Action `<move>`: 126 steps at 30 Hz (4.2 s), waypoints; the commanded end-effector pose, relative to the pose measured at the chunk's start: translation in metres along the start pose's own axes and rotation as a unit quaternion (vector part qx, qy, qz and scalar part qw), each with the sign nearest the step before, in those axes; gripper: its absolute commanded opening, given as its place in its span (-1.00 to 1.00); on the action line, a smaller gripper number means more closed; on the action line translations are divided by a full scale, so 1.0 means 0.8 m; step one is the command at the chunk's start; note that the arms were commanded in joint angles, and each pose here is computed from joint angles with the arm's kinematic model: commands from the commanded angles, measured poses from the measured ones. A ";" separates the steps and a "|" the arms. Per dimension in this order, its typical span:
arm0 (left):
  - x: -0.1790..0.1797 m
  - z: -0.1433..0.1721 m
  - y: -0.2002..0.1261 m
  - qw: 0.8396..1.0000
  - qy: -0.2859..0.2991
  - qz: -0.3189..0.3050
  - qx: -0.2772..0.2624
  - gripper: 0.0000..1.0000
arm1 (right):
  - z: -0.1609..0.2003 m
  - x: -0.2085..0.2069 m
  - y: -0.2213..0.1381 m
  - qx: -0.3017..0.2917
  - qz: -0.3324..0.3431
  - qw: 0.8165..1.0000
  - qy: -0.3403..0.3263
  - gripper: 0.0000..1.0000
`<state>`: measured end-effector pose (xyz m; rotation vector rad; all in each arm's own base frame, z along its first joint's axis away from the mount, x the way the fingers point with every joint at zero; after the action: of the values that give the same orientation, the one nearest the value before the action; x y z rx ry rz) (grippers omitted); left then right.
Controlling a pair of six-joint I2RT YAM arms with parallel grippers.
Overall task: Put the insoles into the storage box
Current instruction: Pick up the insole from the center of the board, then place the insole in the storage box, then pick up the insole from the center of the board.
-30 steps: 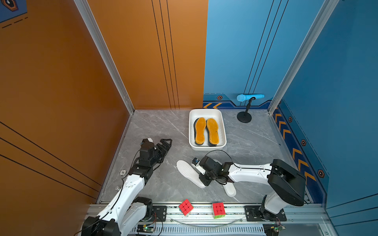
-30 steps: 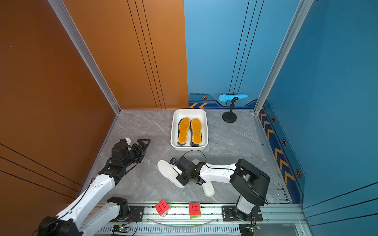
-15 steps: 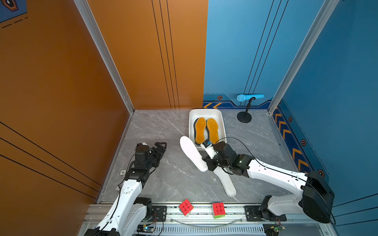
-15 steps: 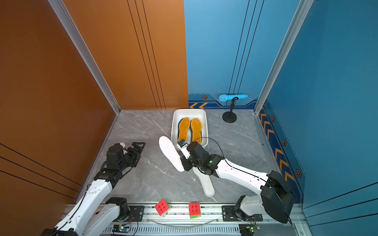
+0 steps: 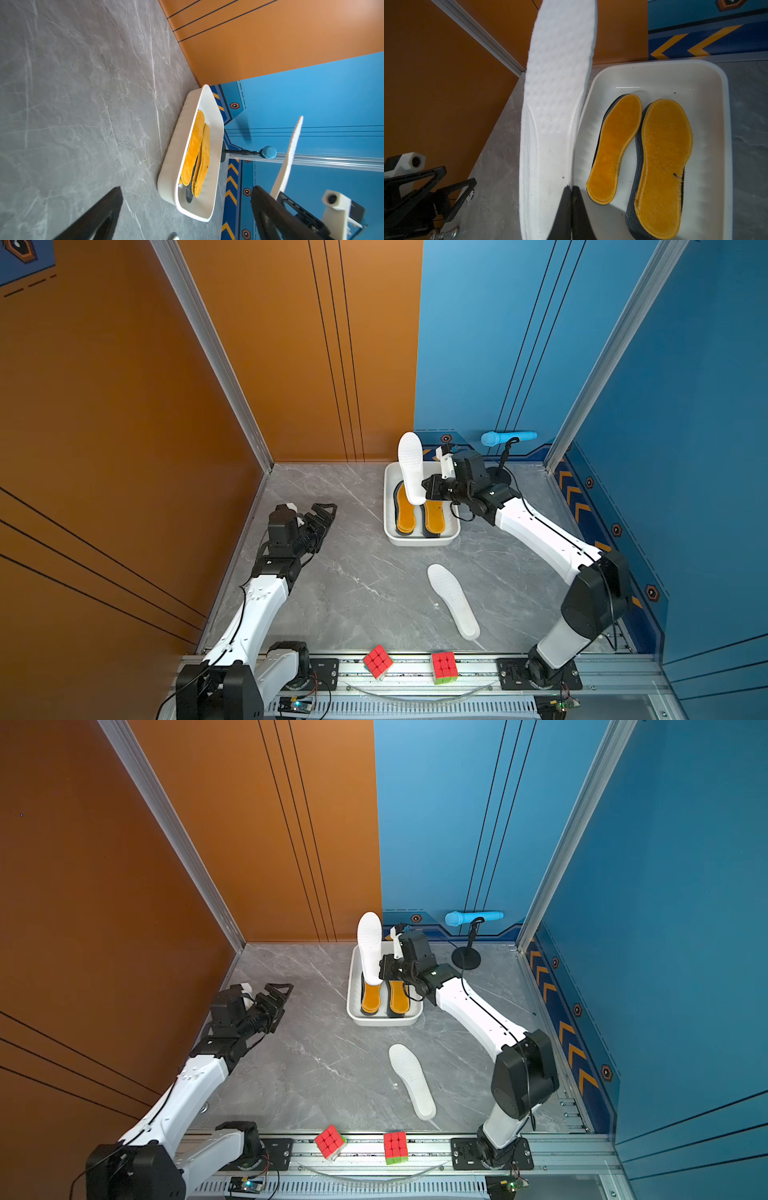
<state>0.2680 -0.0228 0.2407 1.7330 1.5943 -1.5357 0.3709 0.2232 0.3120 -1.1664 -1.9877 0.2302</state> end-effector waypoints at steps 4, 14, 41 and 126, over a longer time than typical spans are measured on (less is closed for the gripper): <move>0.002 -0.008 0.021 1.000 0.008 0.028 0.004 0.95 | 0.010 -0.036 0.078 0.050 0.085 0.991 0.093 -1.00; 0.004 -0.003 0.052 0.997 0.012 0.039 0.061 0.95 | 0.059 -0.075 0.169 0.105 0.136 0.975 0.139 -1.00; -0.013 0.011 0.073 0.995 0.018 0.044 0.086 0.95 | 0.055 -0.074 0.138 0.148 0.131 0.972 0.124 -0.17; -0.029 0.044 0.063 0.994 0.029 0.049 0.088 0.95 | 0.293 -0.140 -0.156 0.180 0.175 0.968 0.028 -1.00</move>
<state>0.2999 -0.0792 0.2232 1.9306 1.4102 -1.6628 0.1587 0.1239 0.1530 -1.2668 -1.6013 0.7166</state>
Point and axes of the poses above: each gripper's point midway between its finger pads, its own y axis out along the fingers, its own x axis along the line the jaws close on, z = x × y, the point moved 10 cm from there along -y, back along the fingers, and after that the axes turned 6 degrees about y, right-handed, at the moved point
